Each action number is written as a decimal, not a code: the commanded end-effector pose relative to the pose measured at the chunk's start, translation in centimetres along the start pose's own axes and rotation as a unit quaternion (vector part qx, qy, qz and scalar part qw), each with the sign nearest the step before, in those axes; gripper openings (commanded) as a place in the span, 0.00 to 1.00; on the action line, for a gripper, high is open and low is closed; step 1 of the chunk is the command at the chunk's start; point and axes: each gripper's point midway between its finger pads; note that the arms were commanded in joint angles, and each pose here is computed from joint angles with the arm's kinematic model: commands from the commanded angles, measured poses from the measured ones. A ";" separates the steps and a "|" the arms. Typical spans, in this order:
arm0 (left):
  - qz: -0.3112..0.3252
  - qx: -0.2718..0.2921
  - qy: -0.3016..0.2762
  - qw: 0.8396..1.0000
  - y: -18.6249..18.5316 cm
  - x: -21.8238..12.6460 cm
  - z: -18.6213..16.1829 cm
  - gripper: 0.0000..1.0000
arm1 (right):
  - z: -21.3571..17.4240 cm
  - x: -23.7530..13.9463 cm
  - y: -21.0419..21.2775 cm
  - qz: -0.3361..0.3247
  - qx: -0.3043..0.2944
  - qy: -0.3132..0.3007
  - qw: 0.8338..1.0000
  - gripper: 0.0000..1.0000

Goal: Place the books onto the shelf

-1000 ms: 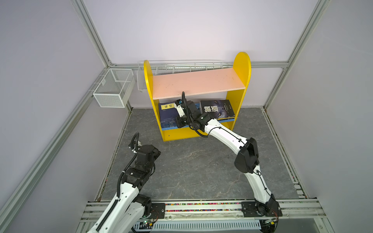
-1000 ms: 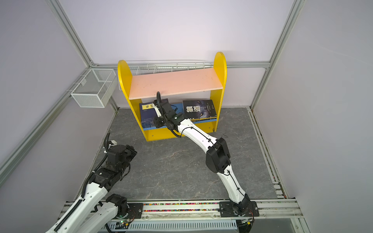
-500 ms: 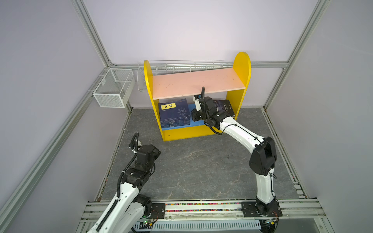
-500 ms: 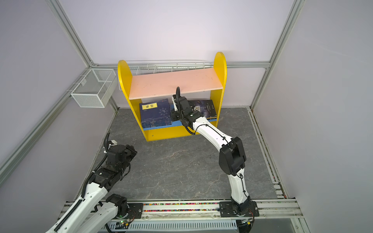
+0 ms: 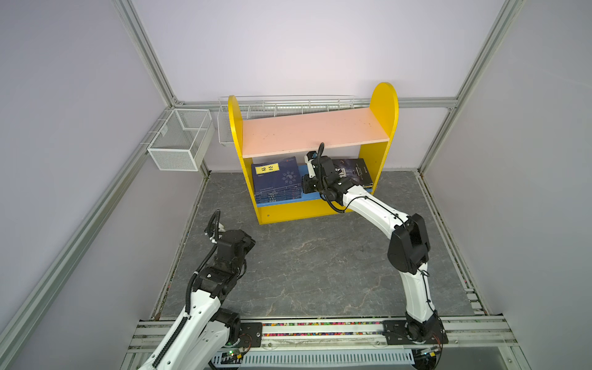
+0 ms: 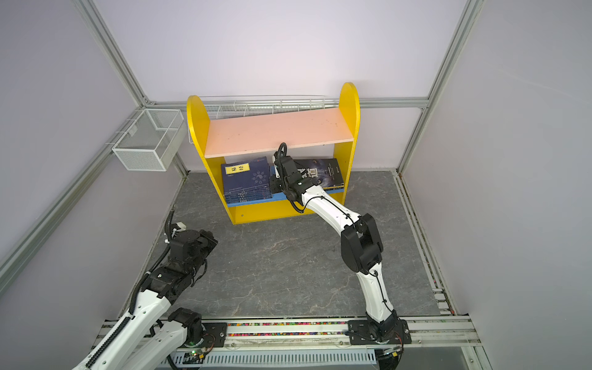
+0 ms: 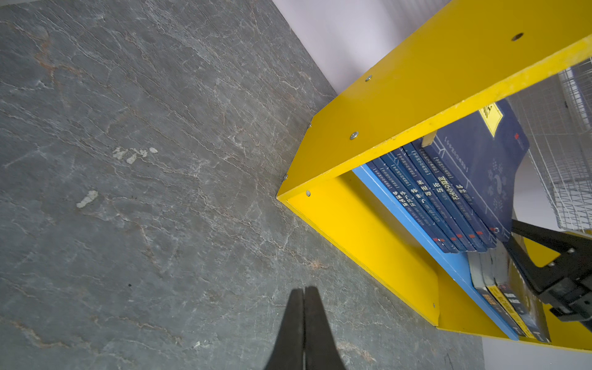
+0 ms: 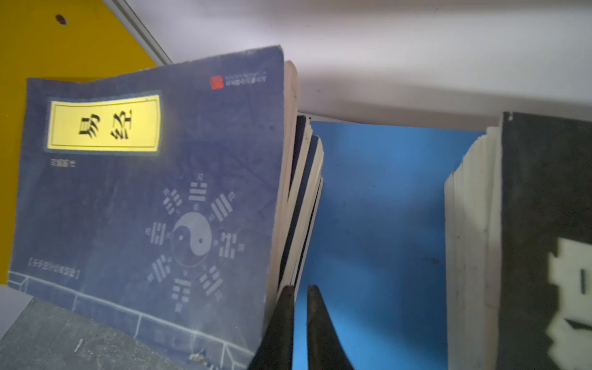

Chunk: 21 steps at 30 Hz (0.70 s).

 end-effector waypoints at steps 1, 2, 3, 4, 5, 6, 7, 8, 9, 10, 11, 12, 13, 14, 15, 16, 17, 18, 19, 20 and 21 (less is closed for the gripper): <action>0.003 -0.004 -0.003 1.000 0.1 -0.2 0.1 0.00 | 0.3 0.3 0.0 0.006 0.009 0.001 1.000 0.14; 0.003 -0.004 -0.003 1.000 0.1 -0.2 0.1 0.00 | 0.3 0.3 0.0 0.007 0.010 0.002 1.000 0.14; 0.002 -0.005 -0.003 1.000 0.1 -0.2 0.1 0.00 | 0.1 0.4 0.1 0.011 0.011 0.004 1.000 0.14; 0.003 -0.005 -0.003 1.000 0.1 -0.1 0.1 0.00 | 0.1 0.4 0.2 0.015 0.012 0.005 1.000 0.15; 0.003 -0.005 -0.003 1.000 0.1 -0.2 0.1 0.00 | -0.1 0.5 0.4 0.017 0.012 0.006 1.000 0.15; 0.003 -0.005 -0.002 1.000 0.2 -0.1 0.0 0.00 | -0.1 0.5 0.6 0.019 0.012 0.007 1.000 0.15; 0.003 -0.005 -0.002 1.000 0.2 -0.1 0.0 0.00 | -0.2 0.4 0.8 0.021 0.013 0.008 1.000 0.14; 0.003 -0.005 -0.002 1.000 0.2 -0.1 0.0 0.00 | -0.3 0.4 1.0 0.024 0.013 0.008 1.000 0.14; 0.003 -0.005 -0.002 1.000 0.2 -0.1 0.0 0.00 | -0.4 0.4 1.2 0.026 0.013 0.009 1.000 0.15; 0.003 -0.006 -0.002 1.000 0.2 -0.1 0.0 0.00 | -0.5 0.4 1.5 0.029 0.013 0.009 0.999 0.15; 0.003 -0.005 -0.001 1.000 0.2 -0.1 -0.1 0.00 | -0.5 0.4 1.7 0.031 0.012 0.009 0.999 0.15; 0.003 -0.005 -0.001 1.000 0.2 -0.1 -0.1 0.00 | -0.7 0.4 1.8 0.033 0.011 0.011 0.999 0.15; 0.003 -0.006 0.000 1.000 0.2 -0.1 -0.1 0.00 | -0.7 0.4 2.1 0.036 0.011 0.010 0.999 0.15; 0.003 -0.005 0.000 1.000 0.2 0.0 -0.1 0.00 | -0.9 0.5 2.3 0.039 0.011 0.013 0.999 0.15; 0.002 -0.005 0.000 1.000 0.2 0.0 -0.1 0.00 | -1.0 0.5 2.4 0.041 0.011 0.014 0.999 0.15; 0.002 -0.006 0.000 1.000 0.1 0.0 -0.1 0.00 | -1.1 0.6 2.6 0.042 0.011 0.015 0.999 0.15; 0.001 -0.006 0.000 1.000 0.2 0.0 -0.1 0.00 | -1.2 0.6 2.7 0.044 0.011 0.016 0.999 0.15; 0.002 -0.005 0.001 1.000 0.2 0.0 -0.2 0.00 | -1.4 0.7 2.8 0.044 0.010 0.017 0.999 0.15; 0.002 -0.005 0.001 1.000 0.2 0.0 -0.2 0.00 | -1.3 0.7 2.8 0.043 0.010 0.015 0.999 0.15; 0.001 -0.005 0.001 1.000 0.2 0.0 -0.2 0.00 | -1.3 0.7 2.9 0.044 0.009 0.014 0.999 0.15; 0.001 -0.006 0.001 1.000 0.2 0.0 -0.2 0.00 | -1.2 0.7 2.9 0.044 0.008 0.014 0.999 0.15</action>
Point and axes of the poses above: each gripper's point midway between its finger pads, its own x axis out along the fingers, its own y axis along the line the jaws close on, z = x × y, and after that the axes turned 13 degrees about x, right-handed
